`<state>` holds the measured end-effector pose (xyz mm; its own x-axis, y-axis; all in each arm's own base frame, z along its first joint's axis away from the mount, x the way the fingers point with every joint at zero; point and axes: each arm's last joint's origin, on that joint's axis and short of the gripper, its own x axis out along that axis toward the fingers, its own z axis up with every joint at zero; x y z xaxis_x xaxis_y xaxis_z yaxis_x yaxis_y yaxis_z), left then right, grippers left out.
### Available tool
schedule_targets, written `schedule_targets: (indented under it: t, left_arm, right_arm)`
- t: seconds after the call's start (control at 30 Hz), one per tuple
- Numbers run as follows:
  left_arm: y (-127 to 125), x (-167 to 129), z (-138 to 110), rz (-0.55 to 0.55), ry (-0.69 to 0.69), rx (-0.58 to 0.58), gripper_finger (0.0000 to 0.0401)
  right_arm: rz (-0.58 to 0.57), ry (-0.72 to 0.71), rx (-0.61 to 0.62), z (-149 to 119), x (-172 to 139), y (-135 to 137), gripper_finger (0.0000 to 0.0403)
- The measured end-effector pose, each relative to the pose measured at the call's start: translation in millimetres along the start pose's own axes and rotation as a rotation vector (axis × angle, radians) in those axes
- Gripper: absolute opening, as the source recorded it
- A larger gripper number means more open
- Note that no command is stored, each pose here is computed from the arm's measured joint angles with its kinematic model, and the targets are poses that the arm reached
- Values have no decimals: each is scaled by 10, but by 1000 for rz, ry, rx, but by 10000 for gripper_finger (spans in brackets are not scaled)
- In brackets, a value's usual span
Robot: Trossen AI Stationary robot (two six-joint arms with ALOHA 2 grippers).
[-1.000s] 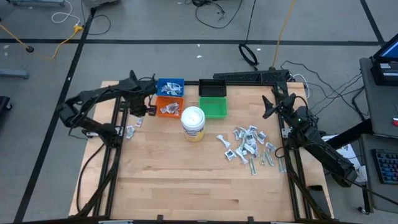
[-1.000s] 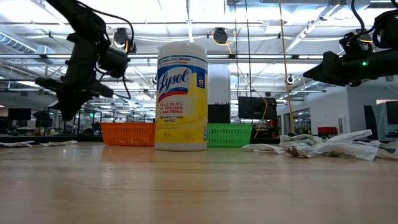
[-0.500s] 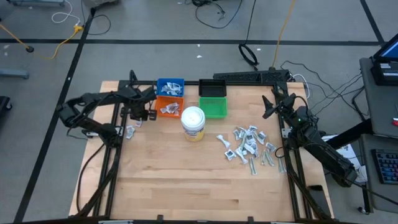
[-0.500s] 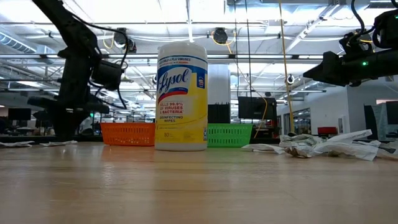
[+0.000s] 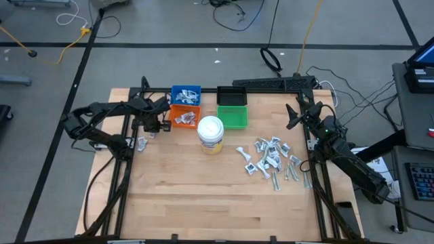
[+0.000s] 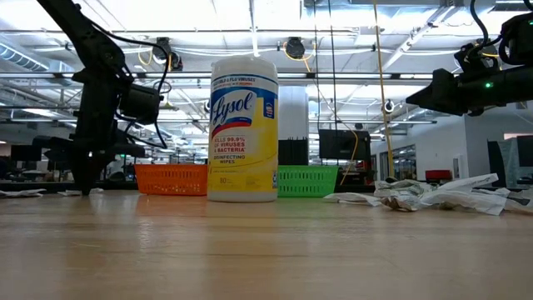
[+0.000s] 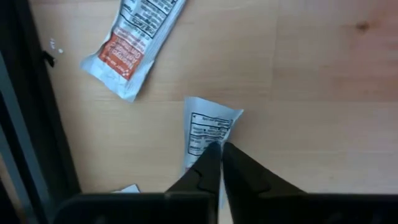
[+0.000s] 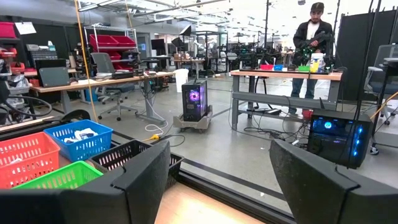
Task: Pick & Place First Aid Supplies
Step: Put the orange ointment pack into the orange bin
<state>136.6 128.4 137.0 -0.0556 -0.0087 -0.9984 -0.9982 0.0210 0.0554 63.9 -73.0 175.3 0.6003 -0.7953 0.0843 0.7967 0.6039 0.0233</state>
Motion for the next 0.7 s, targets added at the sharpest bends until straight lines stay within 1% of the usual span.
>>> schedule_targets:
  t: [0.03,0.17,0.3,0.7]
  left_arm:
    - [-2,1,3,-1,-3,2,7]
    - [-6,-1,5,-6,-2,5,7]
    - [5,-59,0,9,41,29,4]
    - [-4,-431,56,47,82,36,2]
  right_arm:
    - [0,0,0,0,0,0,270]
    - [0,0,0,0,0,0,272]
    - [0,0,0,0,0,0,271]
    - [0,0,0,0,0,0,270]
